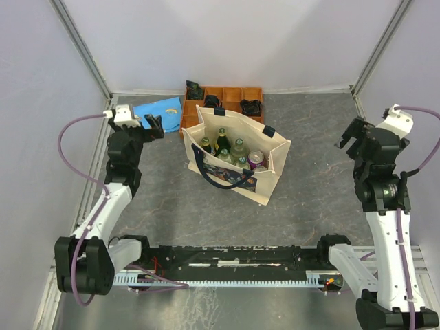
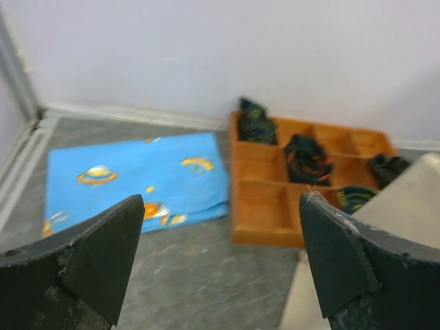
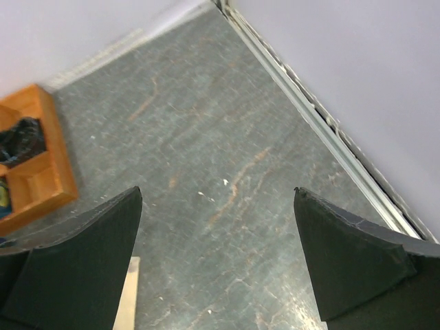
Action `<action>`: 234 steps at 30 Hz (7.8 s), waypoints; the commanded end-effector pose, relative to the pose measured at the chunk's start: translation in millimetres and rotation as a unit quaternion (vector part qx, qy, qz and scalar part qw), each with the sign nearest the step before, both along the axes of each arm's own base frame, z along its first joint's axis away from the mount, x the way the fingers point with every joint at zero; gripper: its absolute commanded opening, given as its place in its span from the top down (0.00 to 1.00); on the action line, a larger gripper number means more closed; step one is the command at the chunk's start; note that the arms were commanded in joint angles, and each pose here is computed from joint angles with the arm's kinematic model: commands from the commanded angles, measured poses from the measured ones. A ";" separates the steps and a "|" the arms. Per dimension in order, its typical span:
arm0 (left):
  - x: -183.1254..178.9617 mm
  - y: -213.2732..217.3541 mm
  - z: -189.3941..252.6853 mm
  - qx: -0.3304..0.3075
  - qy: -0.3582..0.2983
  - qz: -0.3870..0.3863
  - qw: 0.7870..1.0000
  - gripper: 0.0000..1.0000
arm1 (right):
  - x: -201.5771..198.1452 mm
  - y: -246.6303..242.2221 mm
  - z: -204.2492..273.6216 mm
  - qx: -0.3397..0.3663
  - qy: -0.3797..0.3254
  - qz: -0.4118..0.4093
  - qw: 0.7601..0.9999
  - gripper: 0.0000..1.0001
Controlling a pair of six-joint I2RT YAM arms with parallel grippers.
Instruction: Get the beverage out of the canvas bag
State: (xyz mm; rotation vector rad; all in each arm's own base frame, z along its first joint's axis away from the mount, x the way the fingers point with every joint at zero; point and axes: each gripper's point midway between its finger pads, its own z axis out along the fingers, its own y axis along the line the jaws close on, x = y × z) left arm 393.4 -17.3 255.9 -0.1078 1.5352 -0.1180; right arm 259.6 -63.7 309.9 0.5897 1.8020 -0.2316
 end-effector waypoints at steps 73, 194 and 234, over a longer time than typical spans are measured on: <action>-102.7 -198.0 -32.6 -0.147 0.219 -0.211 0.941 0.83 | 34.6 199.5 85.8 0.029 -0.003 0.430 0.902 0.28; -156.9 -176.2 -183.4 -0.030 0.369 -0.210 0.905 0.97 | 57.5 340.3 -148.4 -0.056 0.147 0.411 0.898 0.57; -158.4 -177.9 -185.6 -0.037 0.372 -0.212 0.903 0.97 | 24.2 282.8 192.0 -0.115 -0.138 0.372 0.911 1.00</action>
